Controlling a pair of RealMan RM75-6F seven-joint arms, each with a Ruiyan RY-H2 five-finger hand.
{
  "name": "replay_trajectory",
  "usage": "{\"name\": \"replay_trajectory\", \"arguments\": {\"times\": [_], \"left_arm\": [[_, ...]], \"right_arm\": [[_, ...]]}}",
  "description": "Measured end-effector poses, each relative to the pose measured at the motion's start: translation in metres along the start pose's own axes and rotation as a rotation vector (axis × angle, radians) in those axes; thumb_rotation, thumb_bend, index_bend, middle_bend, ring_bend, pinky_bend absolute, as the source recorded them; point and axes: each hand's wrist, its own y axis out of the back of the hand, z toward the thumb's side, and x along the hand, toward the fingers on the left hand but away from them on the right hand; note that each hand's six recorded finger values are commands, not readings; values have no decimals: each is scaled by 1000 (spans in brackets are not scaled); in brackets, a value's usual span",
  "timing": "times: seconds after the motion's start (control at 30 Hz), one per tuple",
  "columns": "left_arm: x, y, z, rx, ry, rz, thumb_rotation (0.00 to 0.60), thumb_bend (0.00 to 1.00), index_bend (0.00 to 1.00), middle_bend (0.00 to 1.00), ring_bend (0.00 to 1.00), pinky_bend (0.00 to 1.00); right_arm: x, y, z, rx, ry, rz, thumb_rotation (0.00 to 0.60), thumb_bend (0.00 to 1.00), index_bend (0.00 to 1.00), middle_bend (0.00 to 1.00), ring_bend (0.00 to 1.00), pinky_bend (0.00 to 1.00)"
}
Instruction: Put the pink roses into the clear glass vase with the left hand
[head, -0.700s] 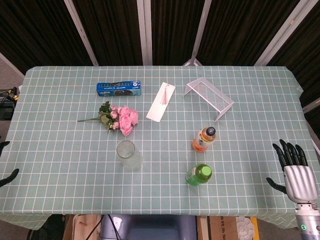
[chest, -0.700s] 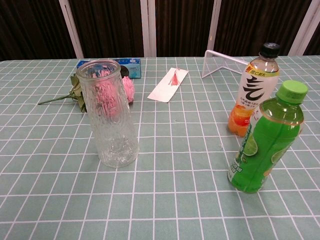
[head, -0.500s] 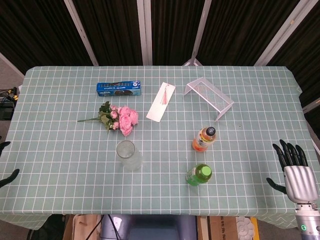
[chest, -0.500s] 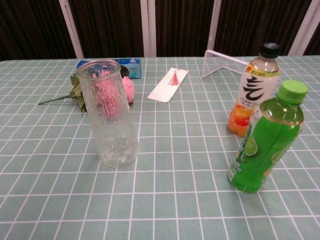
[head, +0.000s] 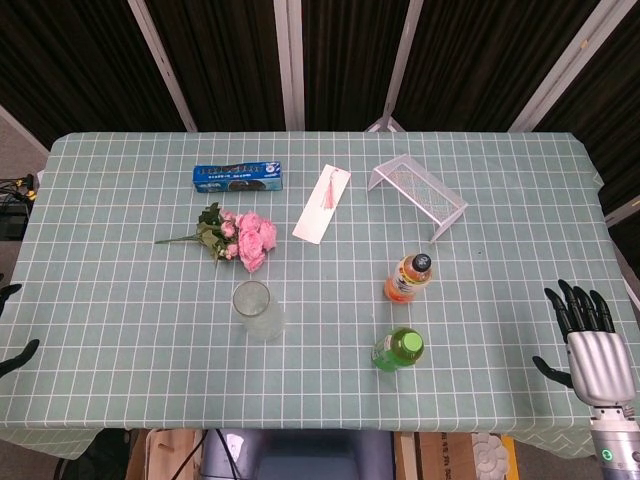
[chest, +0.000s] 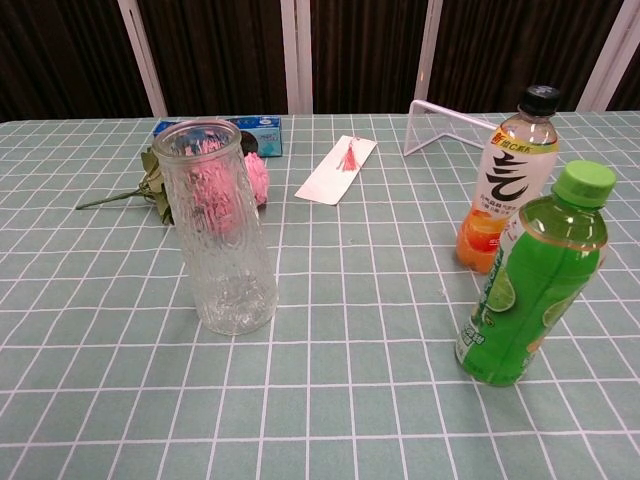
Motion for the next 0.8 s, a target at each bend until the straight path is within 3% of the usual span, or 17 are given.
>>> {"name": "replay_trajectory", "arguments": {"times": [0.37,0.6,0.8], "left_arm": [[8,-3,3,-23,-7,-16,600,195,179,85,0,13],[43,-20,15,-62,-8,-103,600,166,162,73,0,11],[77,-24,31,-70,-22,-138,600,165,160,68,0,10]], "right_arm": [[1,-3,1,4,10,15,600,155,99,36,12,0],[0,-4,2,8,3,14,600,155,99,36,12,0],[0,-5,1,11,-1,20,600,154,99,36,12,0]]}}
